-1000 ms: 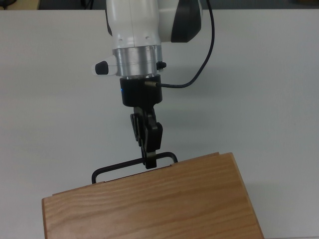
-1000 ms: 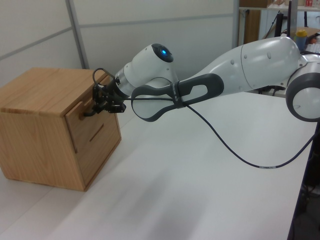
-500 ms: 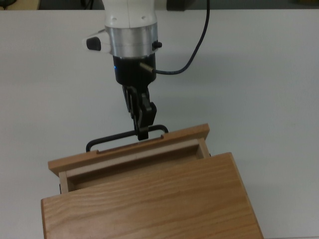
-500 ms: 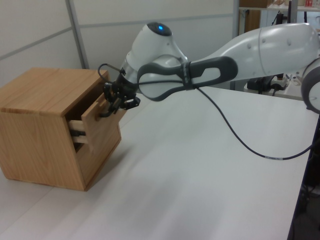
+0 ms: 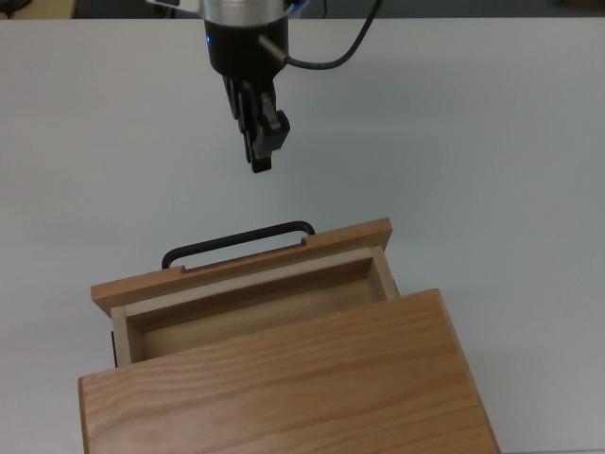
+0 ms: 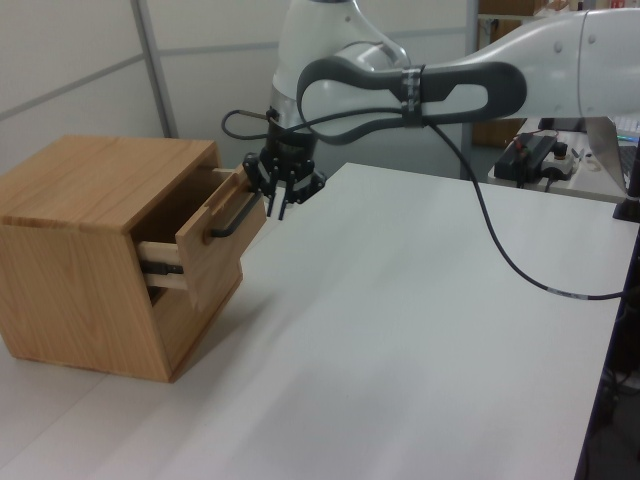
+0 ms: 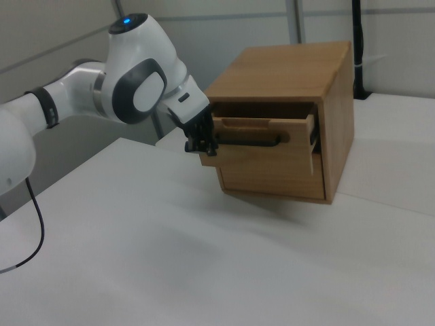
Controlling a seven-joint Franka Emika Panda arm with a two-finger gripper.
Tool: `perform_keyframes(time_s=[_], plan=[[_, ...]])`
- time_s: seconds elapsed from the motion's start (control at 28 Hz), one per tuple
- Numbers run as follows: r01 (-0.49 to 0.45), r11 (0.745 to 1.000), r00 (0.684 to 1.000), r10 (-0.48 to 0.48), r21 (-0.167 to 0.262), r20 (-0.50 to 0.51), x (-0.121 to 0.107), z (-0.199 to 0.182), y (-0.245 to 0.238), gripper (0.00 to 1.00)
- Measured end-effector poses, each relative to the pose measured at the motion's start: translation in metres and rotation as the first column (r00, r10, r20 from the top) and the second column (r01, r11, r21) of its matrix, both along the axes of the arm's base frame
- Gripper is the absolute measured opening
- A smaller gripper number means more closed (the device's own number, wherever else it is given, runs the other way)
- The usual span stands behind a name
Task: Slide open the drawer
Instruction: 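Pull the black handle outward, sliding the upper drawer out of the cabinet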
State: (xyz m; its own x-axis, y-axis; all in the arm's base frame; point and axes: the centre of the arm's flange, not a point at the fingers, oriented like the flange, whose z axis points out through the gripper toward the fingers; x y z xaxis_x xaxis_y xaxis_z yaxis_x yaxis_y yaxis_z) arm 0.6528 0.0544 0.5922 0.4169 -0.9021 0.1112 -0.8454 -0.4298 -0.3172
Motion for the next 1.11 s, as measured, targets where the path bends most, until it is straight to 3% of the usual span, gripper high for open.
perform_keyframes(time_s=[0.21,0.57,0.68,0.86,1.11], plan=[[-0.004,1.0,1.0,0.004,-0.004,-0.016,-0.001,-0.002,-0.001,0.2],[-0.002,1.0,0.974,-0.002,0.02,0.226,0.024,0.009,-0.001,0.56],[-0.006,1.0,0.97,0.002,0.015,0.242,0.03,0.002,-0.001,0.7],[-0.015,1.0,0.974,0.021,-0.028,0.227,0.037,-0.016,-0.002,0.88],[-0.021,0.999,0.976,0.031,-0.049,0.213,0.041,-0.027,-0.001,0.85]])
